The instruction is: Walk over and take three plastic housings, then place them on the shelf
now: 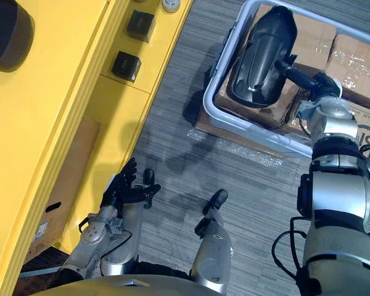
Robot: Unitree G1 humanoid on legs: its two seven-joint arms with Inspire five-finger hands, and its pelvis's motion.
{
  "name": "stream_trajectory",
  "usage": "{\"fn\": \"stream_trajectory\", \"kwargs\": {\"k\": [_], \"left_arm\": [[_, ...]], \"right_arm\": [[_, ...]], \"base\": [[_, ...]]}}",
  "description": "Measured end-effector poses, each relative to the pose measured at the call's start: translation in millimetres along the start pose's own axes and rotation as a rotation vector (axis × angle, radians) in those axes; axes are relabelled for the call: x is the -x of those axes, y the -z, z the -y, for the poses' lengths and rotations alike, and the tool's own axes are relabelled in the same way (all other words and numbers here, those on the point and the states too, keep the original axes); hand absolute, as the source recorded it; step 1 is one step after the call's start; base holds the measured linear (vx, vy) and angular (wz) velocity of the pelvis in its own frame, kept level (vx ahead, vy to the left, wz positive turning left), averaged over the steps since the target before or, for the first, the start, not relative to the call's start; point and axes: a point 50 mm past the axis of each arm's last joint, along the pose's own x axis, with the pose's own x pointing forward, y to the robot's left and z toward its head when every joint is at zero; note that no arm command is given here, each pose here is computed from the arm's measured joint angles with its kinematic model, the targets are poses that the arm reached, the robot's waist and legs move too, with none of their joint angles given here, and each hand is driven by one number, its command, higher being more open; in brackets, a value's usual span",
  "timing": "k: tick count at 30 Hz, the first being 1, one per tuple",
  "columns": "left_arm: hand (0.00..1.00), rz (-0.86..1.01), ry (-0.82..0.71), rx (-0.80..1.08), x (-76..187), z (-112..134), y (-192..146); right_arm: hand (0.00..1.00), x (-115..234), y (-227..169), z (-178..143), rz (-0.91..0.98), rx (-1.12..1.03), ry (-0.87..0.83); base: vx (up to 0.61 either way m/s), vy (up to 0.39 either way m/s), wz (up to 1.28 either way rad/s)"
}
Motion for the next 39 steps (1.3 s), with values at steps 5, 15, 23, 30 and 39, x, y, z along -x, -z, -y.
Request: {"fn": "stream_trajectory", "kwargs": {"k": [5, 15, 23, 30, 39], "left_arm": [[1.00, -0.005, 0.006, 0.010, 0.3, 7.0, 3.2], [1.00, 0.020, 0.024, 0.034, 1.0, 21.9, 3.2], [1.00, 0.029, 0.035, 0.031, 1.8, 24.1, 4.0], [1.00, 0.038, 0.065, 0.021, 2.4, 31.3, 6.6], [1.00, 0.061, 0.088, 0.010, -1.9, 37.1, 3.4]], "right_arm": [[1.00, 0.0, -6.3, -3.1, -0.003, 0.020, -0.015], [1.00, 3.5, -54.1, -8.1, 0.177, 0.039, 0.133], [1.00, 11.2, -83.2, -11.9, 0.324, 0.177, 0.267], [1.00, 12.6, -83.0, 5.6, 0.322, 0.325, 0.388], [1.00, 7.4, -59.2, 16.5, 0.149, 0.370, 0.430]], "base": [[-0.05, 0.013, 0.01], [-0.05, -0.002, 0.01], [-0.04, 0.013, 0.02], [-0.03, 0.009, 0.01], [0.00, 0.001, 0.03]]}}
